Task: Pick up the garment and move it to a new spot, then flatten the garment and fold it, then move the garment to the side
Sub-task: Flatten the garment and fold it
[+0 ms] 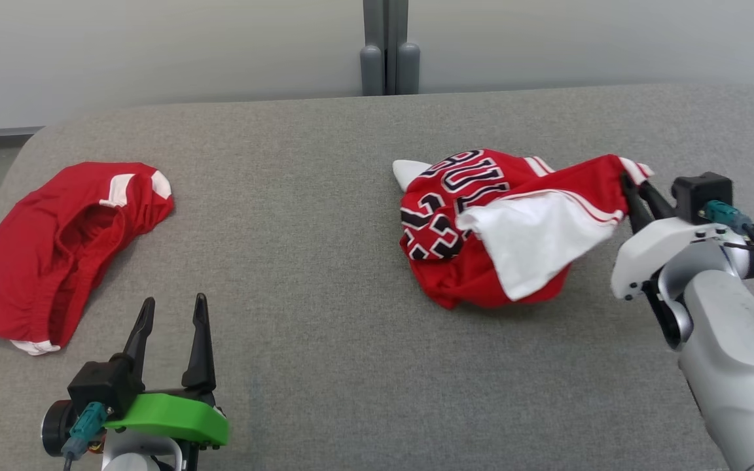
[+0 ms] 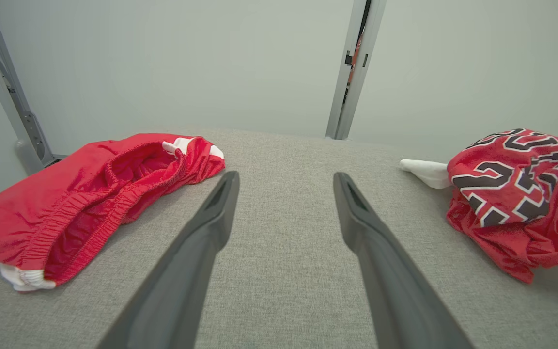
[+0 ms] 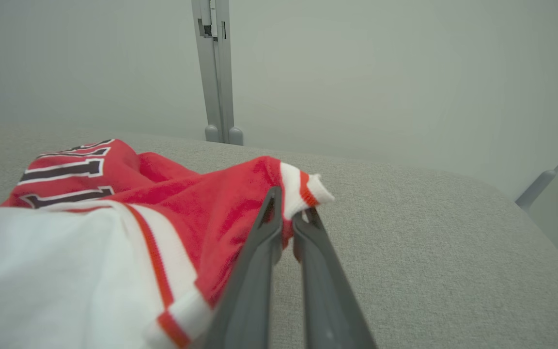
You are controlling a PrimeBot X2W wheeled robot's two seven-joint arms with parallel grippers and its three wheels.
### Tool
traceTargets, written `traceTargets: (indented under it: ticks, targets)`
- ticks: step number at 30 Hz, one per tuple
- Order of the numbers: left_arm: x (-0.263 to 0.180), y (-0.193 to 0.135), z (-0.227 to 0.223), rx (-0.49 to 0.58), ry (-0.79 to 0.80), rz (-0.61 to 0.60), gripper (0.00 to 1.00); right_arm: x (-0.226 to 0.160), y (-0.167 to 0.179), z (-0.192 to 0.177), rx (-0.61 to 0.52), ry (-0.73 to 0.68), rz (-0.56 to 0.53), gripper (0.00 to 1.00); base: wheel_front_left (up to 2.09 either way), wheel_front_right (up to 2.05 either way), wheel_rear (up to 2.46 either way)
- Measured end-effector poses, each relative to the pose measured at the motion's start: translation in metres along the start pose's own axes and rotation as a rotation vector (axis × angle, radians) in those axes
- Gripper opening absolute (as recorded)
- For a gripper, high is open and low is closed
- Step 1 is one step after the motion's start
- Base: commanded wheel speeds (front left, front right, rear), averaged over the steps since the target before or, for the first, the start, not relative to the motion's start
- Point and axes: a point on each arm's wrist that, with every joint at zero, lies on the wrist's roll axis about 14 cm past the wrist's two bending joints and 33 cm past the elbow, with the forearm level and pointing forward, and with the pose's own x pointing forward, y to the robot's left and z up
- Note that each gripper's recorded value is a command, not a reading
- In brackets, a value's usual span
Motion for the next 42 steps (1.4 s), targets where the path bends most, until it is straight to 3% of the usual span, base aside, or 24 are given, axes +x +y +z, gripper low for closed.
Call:
traceTargets:
  ticks: [9, 13, 14, 15, 16, 20, 28, 36, 42]
  targets:
    - [0.008, -0.01, -0.009, -0.004, 0.024, -0.03, 1.0, -0.025, -0.096, -0.018, -0.071, 0.065, -0.264, 0.0, 0.0, 0.0, 0.0]
    - [0.012, -0.011, -0.007, -0.005, 0.018, -0.033, 1.0, -0.026, -0.094, -0.018, -0.077, 0.057, -0.295, 0.0, 0.0, 0.0, 0.0]
    - [0.012, -0.011, -0.008, -0.005, 0.02, -0.033, 1.0, -0.027, -0.094, -0.021, -0.079, 0.066, -0.301, 0.11, 0.0, 0.0, 0.0]
    - [0.012, -0.01, -0.008, -0.006, 0.021, -0.032, 1.0, -0.027, -0.094, -0.024, -0.079, 0.079, -0.309, 0.6, 0.0, 0.0, 0.0]
    - [0.013, -0.011, -0.008, -0.006, 0.021, -0.033, 1.0, -0.029, -0.094, -0.027, -0.064, 0.093, -0.318, 1.0, 0.0, 0.0, 0.0]
    - [0.012, -0.01, -0.007, -0.006, 0.02, -0.031, 1.0, -0.032, -0.085, -0.036, -0.032, 0.113, -0.327, 1.0, 0.0, 0.0, 0.0]
    - [0.01, -0.007, -0.001, -0.006, 0.002, -0.02, 1.0, -0.042, -0.084, 0.01, -0.058, -0.104, -0.363, 1.0, 0.0, 0.0, 0.0]
    - [0.008, -0.005, 0.003, -0.008, -0.012, -0.012, 1.0, -0.059, -0.004, 0.016, -0.038, -0.199, -0.138, 1.0, 0.0, 0.0, 0.0]
    - [0.007, -0.008, 0.007, -0.012, -0.024, -0.018, 1.0, -0.082, 0.03, 0.003, 0.019, -0.19, -0.053, 1.0, 0.0, 0.0, 0.0]
